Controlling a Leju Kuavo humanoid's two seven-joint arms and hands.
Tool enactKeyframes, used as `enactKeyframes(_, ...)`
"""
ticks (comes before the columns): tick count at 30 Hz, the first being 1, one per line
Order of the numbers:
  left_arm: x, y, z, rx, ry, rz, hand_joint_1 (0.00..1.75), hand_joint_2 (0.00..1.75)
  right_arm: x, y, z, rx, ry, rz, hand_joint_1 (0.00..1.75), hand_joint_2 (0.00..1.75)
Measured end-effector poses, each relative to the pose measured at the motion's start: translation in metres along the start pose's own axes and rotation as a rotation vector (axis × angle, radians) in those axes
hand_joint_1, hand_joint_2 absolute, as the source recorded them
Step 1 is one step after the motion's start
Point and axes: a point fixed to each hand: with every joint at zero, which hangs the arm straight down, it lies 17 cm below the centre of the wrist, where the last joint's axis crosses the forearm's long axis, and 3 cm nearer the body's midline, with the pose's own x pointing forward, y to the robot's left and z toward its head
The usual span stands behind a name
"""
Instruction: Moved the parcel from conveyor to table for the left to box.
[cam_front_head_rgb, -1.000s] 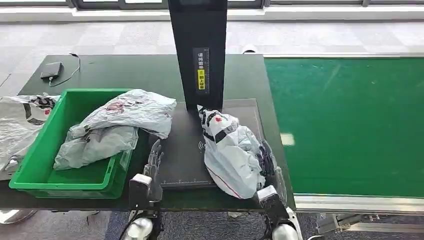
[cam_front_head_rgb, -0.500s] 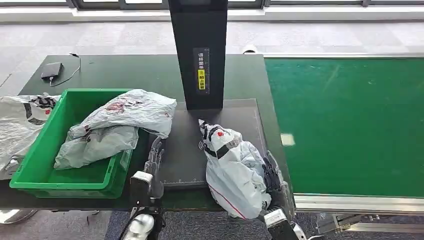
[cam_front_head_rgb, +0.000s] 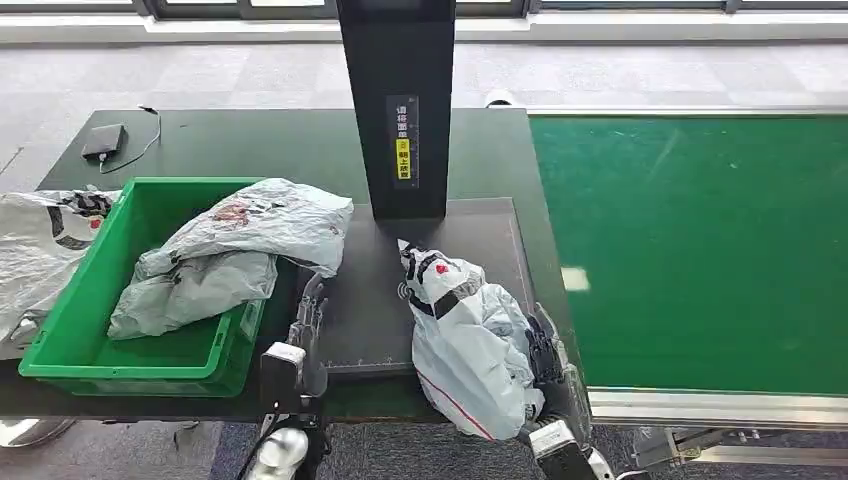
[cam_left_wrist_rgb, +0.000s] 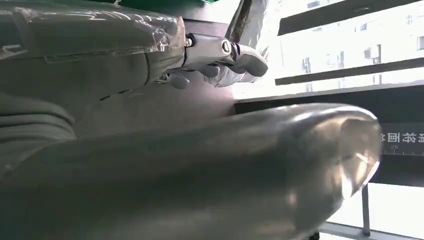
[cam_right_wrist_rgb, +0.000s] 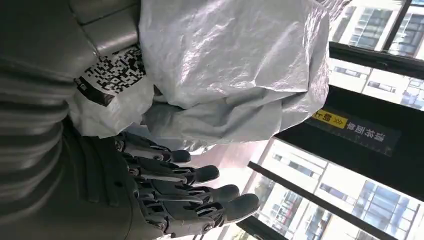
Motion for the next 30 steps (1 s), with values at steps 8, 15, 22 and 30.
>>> enactKeyframes(8,-0.0001,0.0007,-0.0001,0.004,0.000,-0.003,0.00,0.00,0.0001,0.0010,0.0002,0.006,0.000,-0.004,0.00,1.75)
enactKeyframes(15,-0.0001,0.0008,-0.0001,0.004,0.000,-0.003,0.00,0.00,0.0001,0.0013,0.0003,0.007,0.000,-0.005,0.00,1.75)
enactKeyframes(22,-0.0002,0.0012,-0.0002,0.007,0.001,-0.005,0.00,0.00,0.0002,0.0026,0.0005,0.016,-0.002,0.004,0.00,1.75)
enactKeyframes(30,-0.0005,0.0016,-0.0003,0.008,0.002,-0.006,0.00,0.00,0.0003,0.0032,0.0006,0.018,-0.002,0.002,0.00,1.75)
